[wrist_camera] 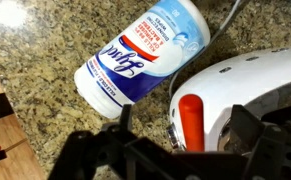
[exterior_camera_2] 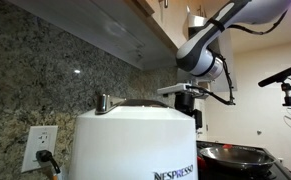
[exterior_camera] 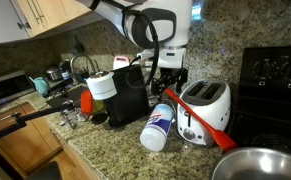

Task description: Use the orange spatula to stir the pan

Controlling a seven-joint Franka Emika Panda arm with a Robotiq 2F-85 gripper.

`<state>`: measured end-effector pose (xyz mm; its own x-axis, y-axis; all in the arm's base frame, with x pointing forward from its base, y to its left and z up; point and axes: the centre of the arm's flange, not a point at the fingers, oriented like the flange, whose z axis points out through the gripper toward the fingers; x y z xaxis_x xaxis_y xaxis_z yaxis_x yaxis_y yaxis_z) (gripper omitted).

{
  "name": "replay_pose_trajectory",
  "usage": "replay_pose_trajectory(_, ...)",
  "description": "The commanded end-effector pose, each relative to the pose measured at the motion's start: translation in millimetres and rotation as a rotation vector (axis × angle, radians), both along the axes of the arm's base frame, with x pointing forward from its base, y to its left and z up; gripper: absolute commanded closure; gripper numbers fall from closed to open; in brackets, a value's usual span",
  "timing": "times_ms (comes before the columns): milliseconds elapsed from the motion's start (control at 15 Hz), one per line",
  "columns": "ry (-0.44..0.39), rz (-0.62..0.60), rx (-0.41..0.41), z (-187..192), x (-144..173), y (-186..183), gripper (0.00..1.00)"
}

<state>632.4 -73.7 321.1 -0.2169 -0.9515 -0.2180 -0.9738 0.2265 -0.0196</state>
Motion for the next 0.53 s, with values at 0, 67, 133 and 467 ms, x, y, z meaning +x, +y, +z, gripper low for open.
replay_pose_trajectory(0,0.014,0.002,0.027,1.6,8.6,-8.0,0.00)
replay_pose_trajectory(67,0.017,-0.005,0.028,-0.2,8.8,-10.0,0.00)
replay_pose_trajectory(133,0.020,-0.007,0.032,-1.7,8.9,-11.4,0.00)
replay_pose_trajectory(467,0.021,-0.010,0.020,-3.7,9.3,-12.4,0.42)
